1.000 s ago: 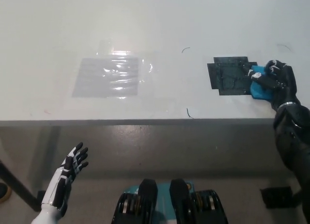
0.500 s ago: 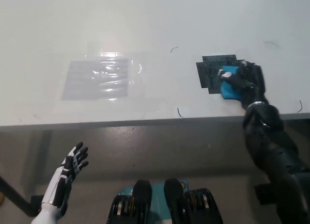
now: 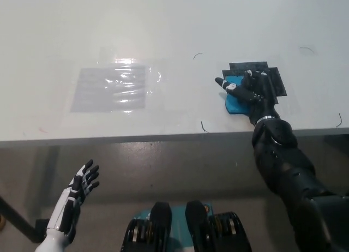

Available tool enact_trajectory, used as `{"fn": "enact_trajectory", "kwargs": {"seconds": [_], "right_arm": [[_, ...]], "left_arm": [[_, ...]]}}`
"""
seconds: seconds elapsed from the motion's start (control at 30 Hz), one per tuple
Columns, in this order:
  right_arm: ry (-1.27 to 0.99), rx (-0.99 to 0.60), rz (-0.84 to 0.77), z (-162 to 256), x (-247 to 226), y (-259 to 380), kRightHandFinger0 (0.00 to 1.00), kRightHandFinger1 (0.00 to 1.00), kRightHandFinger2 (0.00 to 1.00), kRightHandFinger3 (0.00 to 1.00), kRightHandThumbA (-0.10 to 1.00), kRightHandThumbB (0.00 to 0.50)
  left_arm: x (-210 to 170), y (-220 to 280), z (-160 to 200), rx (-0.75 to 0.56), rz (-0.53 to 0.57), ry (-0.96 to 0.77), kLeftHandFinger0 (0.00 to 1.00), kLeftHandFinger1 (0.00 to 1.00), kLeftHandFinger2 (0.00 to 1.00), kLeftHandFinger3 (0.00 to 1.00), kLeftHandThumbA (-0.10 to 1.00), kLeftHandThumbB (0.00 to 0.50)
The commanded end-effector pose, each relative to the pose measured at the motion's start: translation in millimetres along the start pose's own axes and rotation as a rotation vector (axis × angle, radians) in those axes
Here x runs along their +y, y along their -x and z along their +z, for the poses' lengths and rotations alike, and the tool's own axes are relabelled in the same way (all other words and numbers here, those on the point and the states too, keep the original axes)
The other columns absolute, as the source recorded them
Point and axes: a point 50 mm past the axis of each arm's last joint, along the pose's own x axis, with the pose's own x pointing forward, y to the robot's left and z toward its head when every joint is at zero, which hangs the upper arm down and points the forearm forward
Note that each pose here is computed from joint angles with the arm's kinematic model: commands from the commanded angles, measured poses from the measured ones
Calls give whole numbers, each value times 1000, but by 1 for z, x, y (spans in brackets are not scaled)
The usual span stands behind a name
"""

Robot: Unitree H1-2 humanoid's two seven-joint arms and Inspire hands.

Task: A soft sponge is kept on the balc marked spot on the table infront of the robot and it uses its right hand fist to press down on it and drrags it across the table in a back and forth manner twice to clean it

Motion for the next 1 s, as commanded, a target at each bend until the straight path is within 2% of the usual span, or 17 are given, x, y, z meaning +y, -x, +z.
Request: {"fn": "enact_trajectory", "kwargs": {"seconds": [0.0, 0.1, 0.17, 0.2, 0.23, 0.27, 0.3, 0.33, 0.37, 0.4, 0.47, 0.5, 0.57, 0.63, 0.77, 0.87, 0.97], "right_arm": [[32, 106, 23, -26, 6, 10, 0, 0, 0, 0, 1000, 207], [27, 117, -1, -24, -5, 9, 0, 0, 0, 0, 1000, 212], [35, 101, -20, -23, -12, 8, 0, 0, 0, 0, 1000, 235], [93, 51, -28, -20, -17, 9, 1, 0, 24, 29, 1000, 267], [118, 27, -29, -18, -20, 8, 349, 39, 57, 103, 1000, 297], [111, 7, -14, -13, -22, 6, 565, 333, 383, 426, 1000, 394], [93, -26, 32, -2, -24, 2, 737, 676, 747, 786, 1000, 384], [93, -72, 96, 10, -22, -2, 1000, 1000, 1000, 1000, 1000, 348], [82, -113, 143, 20, -20, -5, 1000, 1000, 1000, 1000, 1000, 357], [83, -216, 217, 47, -14, -10, 1000, 1000, 1000, 1000, 1000, 341], [80, -292, 266, 66, -8, -12, 1000, 1000, 1000, 1000, 1000, 318], [90, -373, 299, 90, -2, -12, 1000, 1000, 1000, 1000, 1000, 347], [99, -518, 362, 133, 11, 0, 1000, 1000, 1000, 1000, 1000, 360], [124, -663, 426, 183, 24, 27, 1000, 1000, 1000, 1000, 1000, 401], [125, -780, 498, 225, 37, 60, 1000, 1000, 1000, 1000, 1000, 370], [113, -878, 560, 260, 51, 94, 1000, 1000, 1000, 1000, 1000, 428], [101, -987, 629, 290, 62, 128, 1000, 1000, 1000, 1000, 1000, 450]], "left_arm": [[6, -2, 6, -46, 6, -12, 1000, 1000, 1000, 1000, 1000, 500], [6, -2, 6, -46, 5, -9, 1000, 1000, 1000, 1000, 1000, 500], [6, -2, 6, -51, 1, -10, 1000, 1000, 1000, 1000, 1000, 500], [5, -1, 6, -48, 4, -11, 1000, 1000, 1000, 1000, 1000, 500], [5, -1, 6, -46, 4, -12, 1000, 1000, 1000, 1000, 1000, 500], [5, -1, 6, -46, 4, -13, 1000, 1000, 1000, 1000, 1000, 500], [6, -2, 7, -47, 4, -14, 1000, 1000, 1000, 1000, 1000, 500], [6, -2, 7, -47, 5, -13, 1000, 1000, 1000, 1000, 1000, 500], [6, -2, 7, -46, 6, -14, 1000, 1000, 1000, 1000, 1000, 500], [6, -2, 6, -46, 5, -15, 1000, 1000, 1000, 1000, 1000, 500], [7, -2, 6, -47, 5, -17, 1000, 1000, 1000, 1000, 1000, 500], [7, -2, 7, -47, 6, -21, 1000, 1000, 1000, 1000, 1000, 500], [7, -3, 5, -44, 11, -22, 1000, 1000, 1000, 1000, 1000, 500], [7, -3, 4, -43, 8, -20, 1000, 1000, 1000, 1000, 1000, 500], [7, -2, 1, -36, 4, -19, 1000, 1000, 1000, 1000, 1000, 500], [7, 0, 0, -28, 6, -18, 1000, 1000, 1000, 1000, 1000, 500], [7, 1, 1, -27, 4, -24, 1000, 1000, 1000, 1000, 1000, 500]]}}
